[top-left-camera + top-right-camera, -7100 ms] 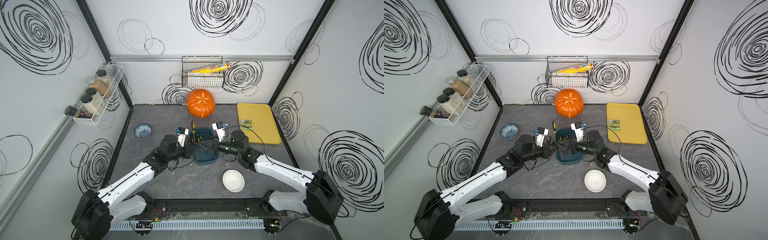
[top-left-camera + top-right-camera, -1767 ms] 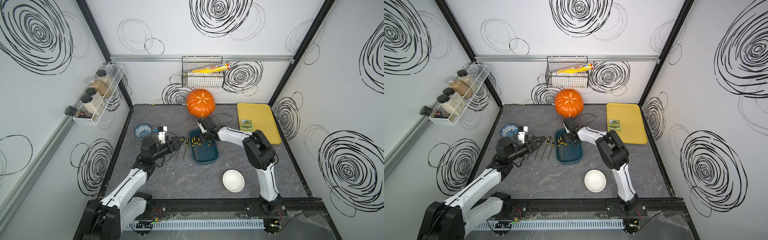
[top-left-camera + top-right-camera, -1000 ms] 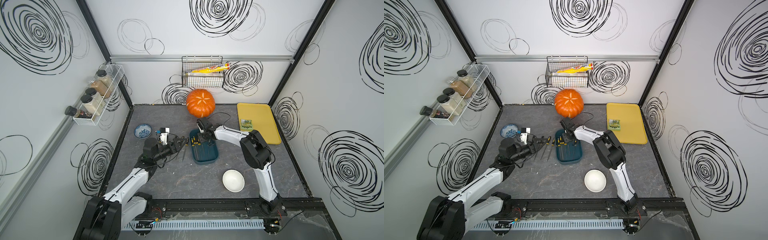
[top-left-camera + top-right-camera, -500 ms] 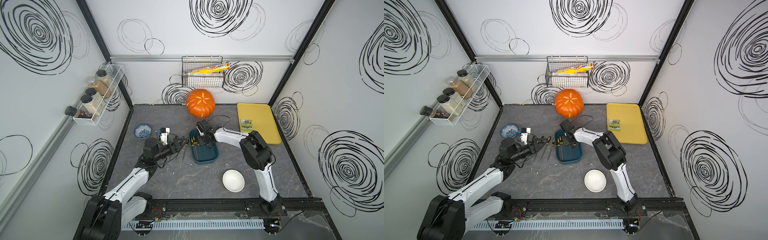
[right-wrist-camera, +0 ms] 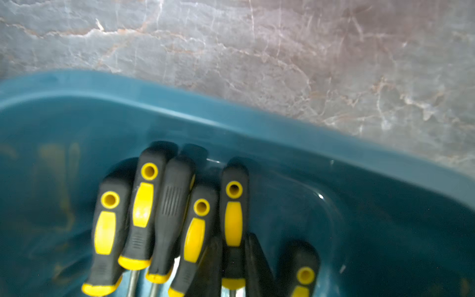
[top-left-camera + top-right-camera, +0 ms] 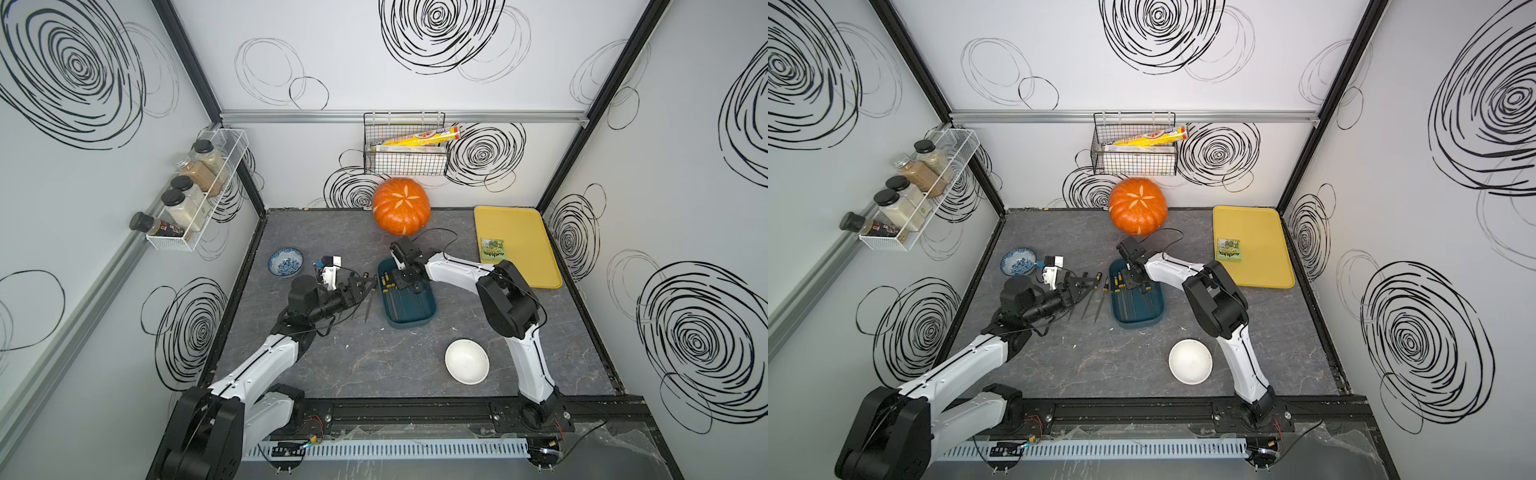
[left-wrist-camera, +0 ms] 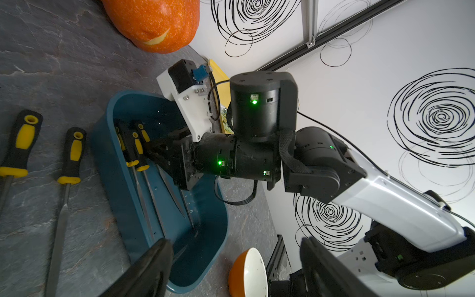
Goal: Take the file tool out of the storage box
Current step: Pick up the file tool from the storage box.
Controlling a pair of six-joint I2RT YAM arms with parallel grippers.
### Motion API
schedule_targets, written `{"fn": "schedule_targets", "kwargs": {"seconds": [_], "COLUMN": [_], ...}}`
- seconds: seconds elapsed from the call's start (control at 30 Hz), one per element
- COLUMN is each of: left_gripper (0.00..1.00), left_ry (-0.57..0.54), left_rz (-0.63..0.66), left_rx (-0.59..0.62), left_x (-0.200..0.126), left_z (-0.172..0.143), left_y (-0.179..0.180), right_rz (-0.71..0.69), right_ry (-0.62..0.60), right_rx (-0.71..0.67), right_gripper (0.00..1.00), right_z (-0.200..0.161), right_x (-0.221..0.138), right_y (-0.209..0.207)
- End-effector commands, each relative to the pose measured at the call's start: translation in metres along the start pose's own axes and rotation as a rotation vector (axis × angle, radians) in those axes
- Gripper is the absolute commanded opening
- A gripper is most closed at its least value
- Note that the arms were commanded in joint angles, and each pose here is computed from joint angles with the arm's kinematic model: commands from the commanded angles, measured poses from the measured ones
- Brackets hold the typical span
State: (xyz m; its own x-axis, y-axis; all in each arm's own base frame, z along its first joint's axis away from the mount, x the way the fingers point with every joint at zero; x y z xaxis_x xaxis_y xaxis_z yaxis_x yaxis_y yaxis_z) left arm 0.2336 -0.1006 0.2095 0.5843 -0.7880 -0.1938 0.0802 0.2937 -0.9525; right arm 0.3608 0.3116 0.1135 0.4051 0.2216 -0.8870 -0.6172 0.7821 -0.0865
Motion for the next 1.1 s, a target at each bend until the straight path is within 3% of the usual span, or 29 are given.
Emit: {"fn": "schedule_targets", "kwargs": {"seconds": [0.0, 0.5, 0.8, 1.07], "left_gripper": [0.85, 0.8, 0.78, 0.74], "left_ry": [0.006, 0.062, 0.14, 0.208], "left_rz": [-0.039, -0.065, -0.027, -0.056], "left_rx": [0.04, 0.111, 0.23, 0.243], "left_x": [0.001, 0.008, 0.037, 0.057], "left_z": [-0.001, -0.009, -0.033, -0.047], "left_y": [-0.005, -0.012, -0.026, -0.027], "right_rz": [0.01, 0.144, 0.379, 0.55], "right_ry": [0.01, -0.408, -0.696, -0.791], "right_rx": [0.001, 0.009, 0.065, 0.138], "right_gripper": [0.06, 0.04, 0.04, 0.04], "right_z": [-0.003, 0.022, -0.009, -0.03], "right_x": [-0.015, -0.133, -0.194, -0.217], "right_y": [0.001, -0.002, 0.005, 0.01]}}
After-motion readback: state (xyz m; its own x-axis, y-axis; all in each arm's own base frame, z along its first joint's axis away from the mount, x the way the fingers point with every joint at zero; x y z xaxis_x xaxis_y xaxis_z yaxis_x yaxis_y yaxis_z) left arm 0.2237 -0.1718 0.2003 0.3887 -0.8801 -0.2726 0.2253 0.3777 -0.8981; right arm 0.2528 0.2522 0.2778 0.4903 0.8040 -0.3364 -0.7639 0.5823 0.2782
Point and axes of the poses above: each gripper's point midway between its finger pads, its own x axis out along the fingers, its own y axis along the line the jaws close on, z = x × y, the point moved 10 cm from there along -x, back along the fingers, and after that the axes turned 14 degrees about -x, right-handed, at the moved point
